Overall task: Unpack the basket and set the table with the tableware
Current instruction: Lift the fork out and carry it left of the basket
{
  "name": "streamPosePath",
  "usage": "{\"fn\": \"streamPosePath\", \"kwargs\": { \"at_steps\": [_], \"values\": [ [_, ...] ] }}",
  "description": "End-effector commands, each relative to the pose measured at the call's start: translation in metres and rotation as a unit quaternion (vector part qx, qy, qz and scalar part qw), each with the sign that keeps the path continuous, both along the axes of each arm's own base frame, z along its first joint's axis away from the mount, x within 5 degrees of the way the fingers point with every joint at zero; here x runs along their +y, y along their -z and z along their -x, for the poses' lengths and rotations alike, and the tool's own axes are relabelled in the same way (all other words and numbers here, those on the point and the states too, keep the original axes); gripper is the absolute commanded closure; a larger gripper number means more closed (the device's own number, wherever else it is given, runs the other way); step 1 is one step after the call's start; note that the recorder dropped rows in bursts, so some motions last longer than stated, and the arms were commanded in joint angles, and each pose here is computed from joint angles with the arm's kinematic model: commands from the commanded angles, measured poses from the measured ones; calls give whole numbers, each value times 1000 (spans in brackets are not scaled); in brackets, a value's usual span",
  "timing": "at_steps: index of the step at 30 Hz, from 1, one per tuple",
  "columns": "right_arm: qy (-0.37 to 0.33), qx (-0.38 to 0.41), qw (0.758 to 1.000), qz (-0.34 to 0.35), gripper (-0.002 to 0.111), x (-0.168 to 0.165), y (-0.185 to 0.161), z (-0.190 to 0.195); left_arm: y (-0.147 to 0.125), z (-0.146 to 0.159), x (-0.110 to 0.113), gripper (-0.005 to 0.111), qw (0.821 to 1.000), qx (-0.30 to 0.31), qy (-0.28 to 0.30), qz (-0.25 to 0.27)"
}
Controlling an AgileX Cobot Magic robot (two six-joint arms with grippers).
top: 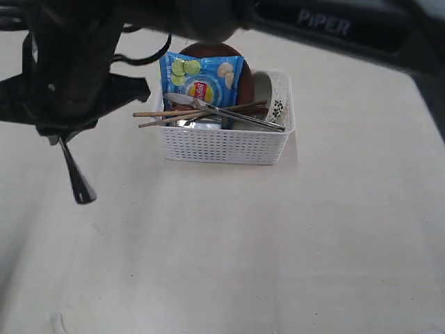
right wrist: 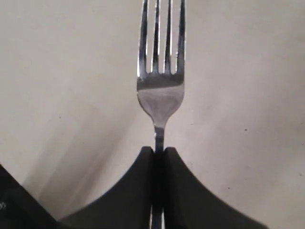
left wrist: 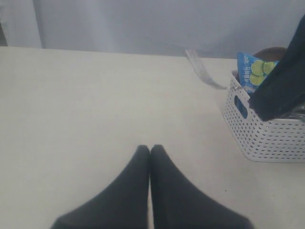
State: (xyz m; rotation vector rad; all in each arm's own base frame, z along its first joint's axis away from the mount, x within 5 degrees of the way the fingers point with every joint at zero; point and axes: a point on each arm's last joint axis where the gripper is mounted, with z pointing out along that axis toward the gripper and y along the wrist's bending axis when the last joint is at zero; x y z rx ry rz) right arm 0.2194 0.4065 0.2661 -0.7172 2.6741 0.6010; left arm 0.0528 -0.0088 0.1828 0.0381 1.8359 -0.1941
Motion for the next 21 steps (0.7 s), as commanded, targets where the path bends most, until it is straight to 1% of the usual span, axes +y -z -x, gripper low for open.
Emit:
{"fn": "streamPosePath", "kwargs": {
  "at_steps": [1, 6, 10, 14, 18, 21],
  "values": [
    [78, 20, 996, 27, 109, 4, 40, 1, 1, 0, 0, 107, 1000, -1, 3, -2],
    [154, 43, 985, 67, 109, -9, 83, 2, 1, 0, 0, 107, 1000, -1, 3, -2],
    [196, 56, 977, 58, 109, -15, 104, 5, 1, 0, 0, 107, 1000, -1, 3, -2],
    [229, 52, 971, 49, 109, -19, 112, 4, 1, 0, 0, 107, 1000, -1, 3, -2],
    [255, 25, 964, 71, 109, -25, 115, -1, 1, 0, 0, 107, 1000, -1, 3, -2],
    [255, 3, 964, 79, 109, -27, 116, -5, 1, 0, 0, 107, 1000, -1, 3, -2]
  ]
}}
